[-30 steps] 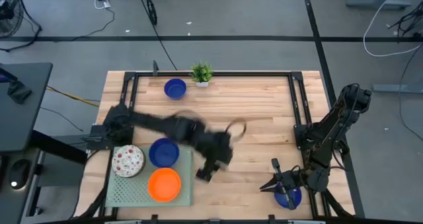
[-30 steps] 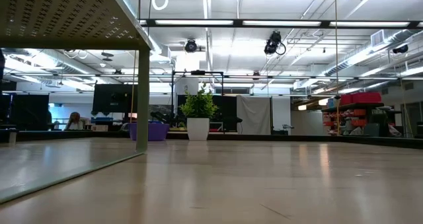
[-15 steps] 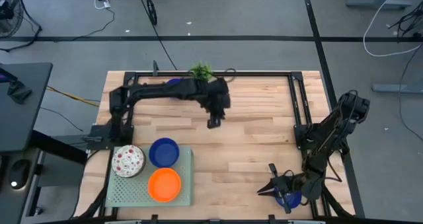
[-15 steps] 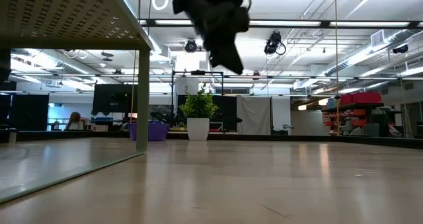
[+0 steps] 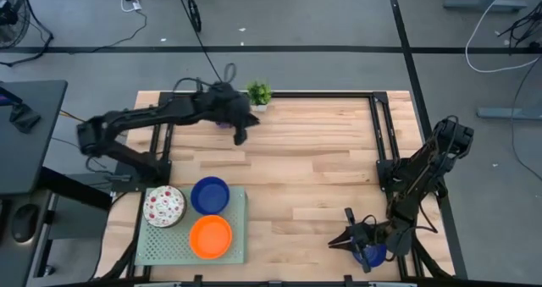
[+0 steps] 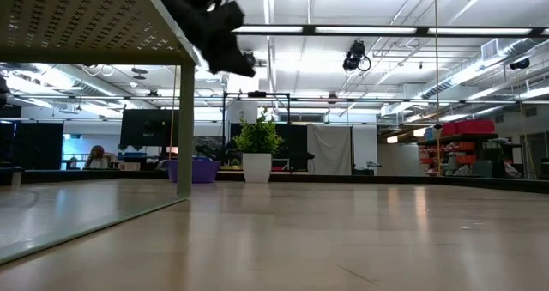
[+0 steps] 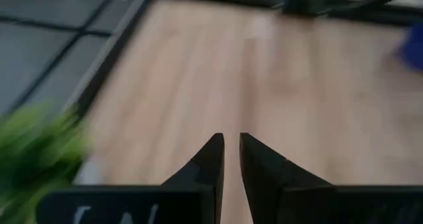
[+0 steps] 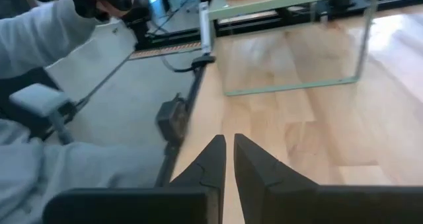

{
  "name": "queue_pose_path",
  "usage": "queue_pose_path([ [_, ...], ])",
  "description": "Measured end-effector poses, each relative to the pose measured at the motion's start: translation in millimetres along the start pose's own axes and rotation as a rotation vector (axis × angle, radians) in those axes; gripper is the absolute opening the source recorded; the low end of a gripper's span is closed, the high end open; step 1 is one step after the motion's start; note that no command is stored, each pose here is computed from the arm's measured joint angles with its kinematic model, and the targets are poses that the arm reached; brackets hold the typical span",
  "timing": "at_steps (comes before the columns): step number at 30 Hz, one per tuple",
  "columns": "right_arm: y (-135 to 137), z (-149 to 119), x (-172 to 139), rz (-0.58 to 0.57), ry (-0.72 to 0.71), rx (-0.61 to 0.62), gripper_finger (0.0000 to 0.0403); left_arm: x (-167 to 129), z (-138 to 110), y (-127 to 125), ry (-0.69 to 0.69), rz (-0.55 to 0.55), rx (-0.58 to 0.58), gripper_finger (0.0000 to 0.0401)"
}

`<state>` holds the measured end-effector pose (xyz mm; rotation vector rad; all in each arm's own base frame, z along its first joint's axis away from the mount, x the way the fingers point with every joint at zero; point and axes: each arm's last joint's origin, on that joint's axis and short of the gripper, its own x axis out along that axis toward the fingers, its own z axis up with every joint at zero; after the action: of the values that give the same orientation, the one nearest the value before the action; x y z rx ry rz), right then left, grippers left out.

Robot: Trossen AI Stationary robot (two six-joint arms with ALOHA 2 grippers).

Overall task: Pick & Place Mini bowls
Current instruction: Stack the blue bowl on top of the blue bowl on the shelf

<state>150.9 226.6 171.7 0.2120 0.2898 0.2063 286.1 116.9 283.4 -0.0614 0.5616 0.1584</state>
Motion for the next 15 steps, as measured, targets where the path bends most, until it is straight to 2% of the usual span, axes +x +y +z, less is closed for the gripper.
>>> queue_pose_path([
  [3, -4.7, 2.3, 3.7, -0.045, -0.018, 0.004, 0.0036, -16.7, -18.9, 9.4, 0.029, 0.15, -0.02, 0.0051],
  [6, -11.8, 5.0, 9.3, -0.091, -0.026, -0.007, 0.0036, -22.7, -38.2, 16.6, 0.08, 0.253, -0.054, 0.0051],
  [11, -32.4, 8.9, 22.9, -0.203, -0.009, -0.038, 0.0036, -26.3, -58.0, 23.1, 0.226, 0.273, -0.067, 0.0052],
  [15, -56.2, 14.0, 35.5, -0.343, -0.008, -0.05, 0.0036, -25.5, -62.2, 24.1, 0.27, 0.263, -0.027, 0.0079],
])
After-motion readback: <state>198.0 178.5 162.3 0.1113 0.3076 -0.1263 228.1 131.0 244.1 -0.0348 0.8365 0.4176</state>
